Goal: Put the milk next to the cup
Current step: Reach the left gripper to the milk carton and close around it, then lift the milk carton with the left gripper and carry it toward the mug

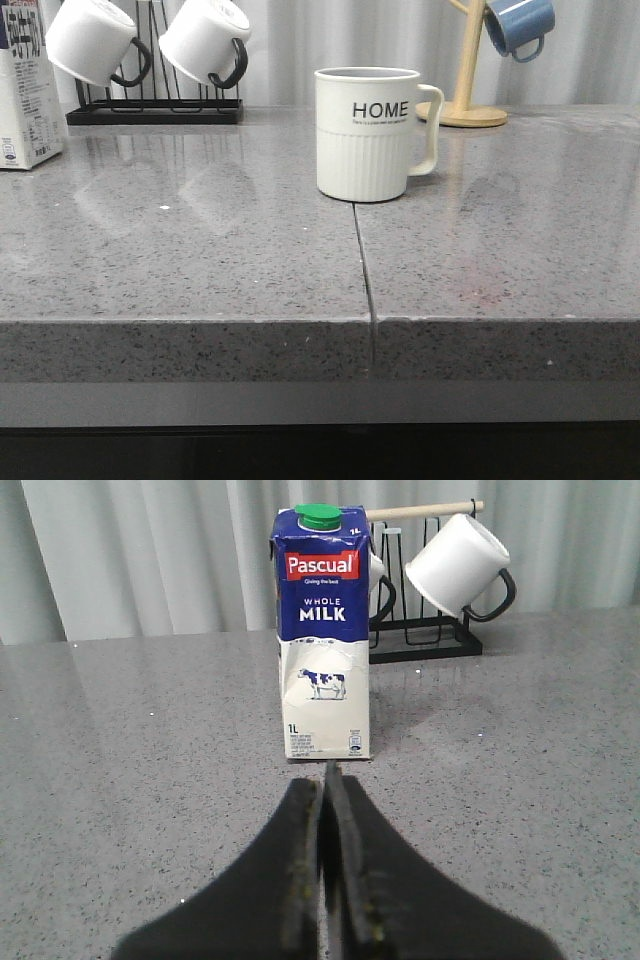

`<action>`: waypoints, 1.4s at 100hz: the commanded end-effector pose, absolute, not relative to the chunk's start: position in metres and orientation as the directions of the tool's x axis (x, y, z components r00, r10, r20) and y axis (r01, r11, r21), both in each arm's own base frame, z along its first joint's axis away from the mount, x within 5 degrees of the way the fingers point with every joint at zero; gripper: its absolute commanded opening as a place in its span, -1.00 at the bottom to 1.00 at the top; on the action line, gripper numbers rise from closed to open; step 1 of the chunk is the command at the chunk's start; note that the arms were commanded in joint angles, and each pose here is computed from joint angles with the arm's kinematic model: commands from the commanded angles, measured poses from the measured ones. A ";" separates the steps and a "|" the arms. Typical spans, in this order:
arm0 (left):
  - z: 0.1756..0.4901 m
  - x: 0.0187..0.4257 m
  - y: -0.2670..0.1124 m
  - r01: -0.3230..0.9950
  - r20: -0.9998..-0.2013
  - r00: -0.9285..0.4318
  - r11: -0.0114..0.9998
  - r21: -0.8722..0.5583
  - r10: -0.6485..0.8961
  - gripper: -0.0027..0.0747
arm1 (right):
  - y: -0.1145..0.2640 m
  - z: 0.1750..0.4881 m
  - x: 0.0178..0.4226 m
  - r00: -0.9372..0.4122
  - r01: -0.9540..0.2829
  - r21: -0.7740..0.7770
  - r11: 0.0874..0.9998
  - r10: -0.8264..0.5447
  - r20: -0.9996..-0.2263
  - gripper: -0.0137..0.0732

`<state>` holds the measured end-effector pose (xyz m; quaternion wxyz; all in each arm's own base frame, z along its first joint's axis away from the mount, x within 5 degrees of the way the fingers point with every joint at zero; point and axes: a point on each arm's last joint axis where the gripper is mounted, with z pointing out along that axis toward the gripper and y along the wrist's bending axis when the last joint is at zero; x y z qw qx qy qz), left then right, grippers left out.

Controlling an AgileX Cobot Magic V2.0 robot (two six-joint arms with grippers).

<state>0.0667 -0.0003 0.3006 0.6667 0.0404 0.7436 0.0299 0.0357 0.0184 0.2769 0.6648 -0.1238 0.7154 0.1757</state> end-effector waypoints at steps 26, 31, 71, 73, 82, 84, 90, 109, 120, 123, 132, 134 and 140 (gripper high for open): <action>0.348 0.134 -0.002 0.027 -0.981 -0.170 0.996 0.087 0.090 -0.04 | 0.017 0.292 0.035 -0.003 -0.410 0.080 0.909 0.087 -0.996 -0.84; 0.349 0.143 -0.002 0.029 -0.977 -0.195 0.996 0.085 0.089 0.33 | 0.017 0.292 0.035 -0.003 -0.410 0.080 0.909 0.087 -0.996 -0.84; 0.343 0.220 -0.005 0.035 -0.985 -0.148 0.996 0.084 0.089 0.78 | 0.017 0.292 0.035 -0.003 -0.410 0.080 0.909 0.087 -0.996 -0.84; 0.342 0.223 -0.005 0.035 -0.986 -0.142 0.996 0.082 0.086 0.78 | 0.017 0.292 0.035 -0.003 -0.410 0.080 0.909 0.087 -0.996 -0.84; 0.335 0.237 -0.005 0.032 -0.989 -0.129 0.997 0.067 0.070 0.78 | 0.017 0.292 0.035 -0.003 -0.410 0.080 0.909 0.087 -0.996 -0.84; 0.335 0.238 -0.005 0.031 -0.990 -0.120 0.997 0.067 0.070 0.78 | 0.017 0.292 0.035 -0.003 -0.410 0.080 0.909 0.087 -0.996 -0.84; 0.330 0.246 -0.006 0.034 -0.992 -0.107 0.997 0.067 0.070 0.78 | 0.017 0.292 0.035 -0.003 -0.410 0.080 0.909 0.087 -0.996 -0.84; 0.323 0.272 -0.016 0.070 -0.991 -0.116 0.995 0.066 0.074 0.78 | 0.017 0.292 0.035 -0.003 -0.410 0.080 0.909 0.087 -0.996 -0.84; 0.322 0.290 -0.018 0.072 -0.989 -0.126 0.995 0.066 0.075 0.78 | 0.017 0.292 0.035 -0.003 -0.410 0.080 0.909 0.087 -0.996 -0.84; 0.322 0.295 -0.018 0.072 -0.989 -0.128 0.995 0.066 0.075 0.78 | 0.017 0.292 0.035 -0.003 -0.410 0.080 0.909 0.087 -0.996 -0.84; 0.321 0.308 -0.019 0.072 -0.988 -0.133 0.995 0.066 0.075 0.78 | 0.017 0.292 0.035 -0.003 -0.410 0.080 0.909 0.087 -0.996 -0.84; 0.321 0.311 -0.019 0.072 -0.988 -0.134 0.995 0.066 0.075 0.78 | 0.017 0.292 0.035 -0.003 -0.410 0.080 0.909 0.087 -0.996 -0.84; 0.321 0.319 -0.019 0.071 -0.988 -0.135 0.995 0.066 0.075 0.78 | 0.017 0.292 0.035 -0.003 -0.410 0.080 0.909 0.087 -0.996 -0.84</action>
